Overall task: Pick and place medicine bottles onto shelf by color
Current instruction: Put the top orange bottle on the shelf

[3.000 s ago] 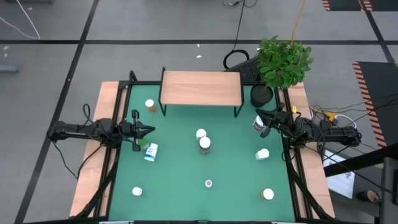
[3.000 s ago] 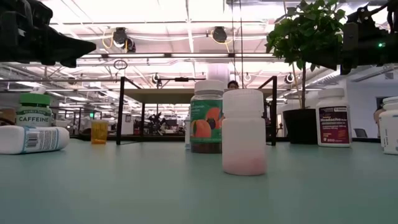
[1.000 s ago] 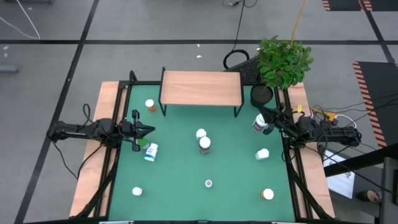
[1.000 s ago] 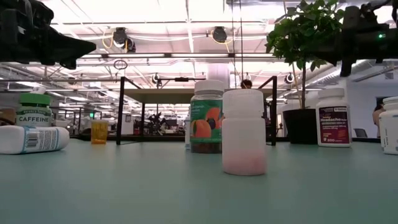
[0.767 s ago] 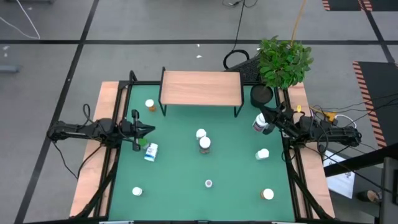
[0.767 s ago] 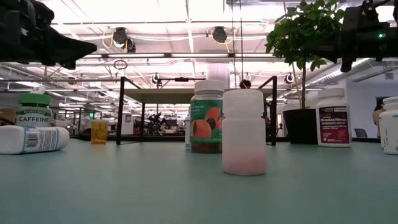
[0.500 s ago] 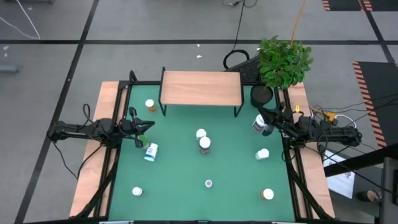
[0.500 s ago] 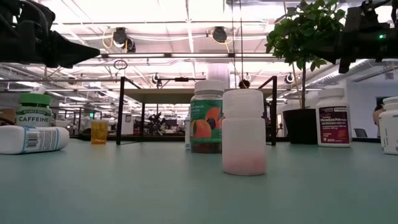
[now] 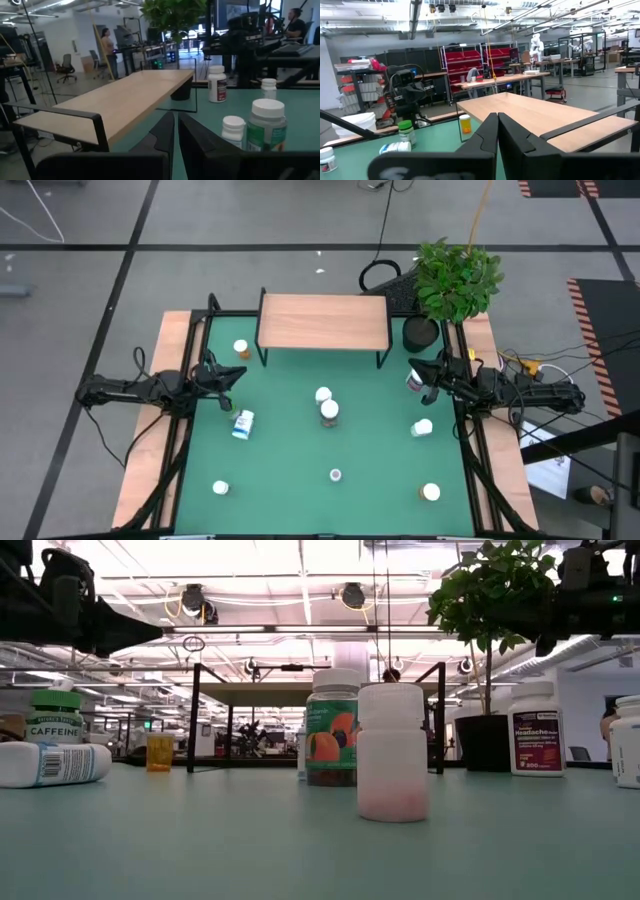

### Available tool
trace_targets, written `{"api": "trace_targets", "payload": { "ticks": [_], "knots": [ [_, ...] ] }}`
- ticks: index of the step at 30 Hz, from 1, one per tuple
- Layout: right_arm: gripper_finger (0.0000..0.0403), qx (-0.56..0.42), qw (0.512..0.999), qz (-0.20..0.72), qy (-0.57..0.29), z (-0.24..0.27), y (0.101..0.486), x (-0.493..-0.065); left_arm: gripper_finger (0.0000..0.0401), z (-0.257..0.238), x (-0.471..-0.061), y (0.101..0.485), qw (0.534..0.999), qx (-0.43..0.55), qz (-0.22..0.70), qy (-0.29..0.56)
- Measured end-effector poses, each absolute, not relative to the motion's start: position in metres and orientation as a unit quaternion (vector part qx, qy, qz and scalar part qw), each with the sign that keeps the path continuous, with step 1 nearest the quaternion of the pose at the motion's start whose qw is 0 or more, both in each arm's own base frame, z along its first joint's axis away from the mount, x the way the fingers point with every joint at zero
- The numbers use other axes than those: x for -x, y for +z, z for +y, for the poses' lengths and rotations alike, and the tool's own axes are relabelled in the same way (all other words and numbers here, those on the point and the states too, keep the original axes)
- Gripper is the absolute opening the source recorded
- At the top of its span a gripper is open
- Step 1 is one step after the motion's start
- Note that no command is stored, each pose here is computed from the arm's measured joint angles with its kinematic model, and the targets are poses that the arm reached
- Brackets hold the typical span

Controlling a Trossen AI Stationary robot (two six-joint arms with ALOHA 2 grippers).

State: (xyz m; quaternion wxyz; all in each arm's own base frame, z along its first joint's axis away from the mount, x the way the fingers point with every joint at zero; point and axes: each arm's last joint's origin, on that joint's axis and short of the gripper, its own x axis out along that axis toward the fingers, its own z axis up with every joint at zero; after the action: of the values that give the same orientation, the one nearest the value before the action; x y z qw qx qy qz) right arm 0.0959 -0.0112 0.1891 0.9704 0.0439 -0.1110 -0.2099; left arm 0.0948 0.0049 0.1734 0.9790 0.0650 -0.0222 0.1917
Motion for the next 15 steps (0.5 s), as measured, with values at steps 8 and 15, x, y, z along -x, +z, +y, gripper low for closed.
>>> {"api": "trace_targets", "payload": {
  "ticks": [8, 15],
  "knots": [
    [0.0004, -0.043, 0.97, -0.111, -0.212, -0.0113, 0.1892, -0.0959, 0.0026, 0.0045, -0.0973, 0.1704, 0.979, -0.083, 0.0, 0.188],
    [0.0004, -0.096, 0.937, -0.133, -0.308, -0.0166, 0.1902, -0.093, 0.0026, 0.0041, -0.1008, 0.1699, 0.971, -0.152, 0.018, 0.184]
  ]
}}
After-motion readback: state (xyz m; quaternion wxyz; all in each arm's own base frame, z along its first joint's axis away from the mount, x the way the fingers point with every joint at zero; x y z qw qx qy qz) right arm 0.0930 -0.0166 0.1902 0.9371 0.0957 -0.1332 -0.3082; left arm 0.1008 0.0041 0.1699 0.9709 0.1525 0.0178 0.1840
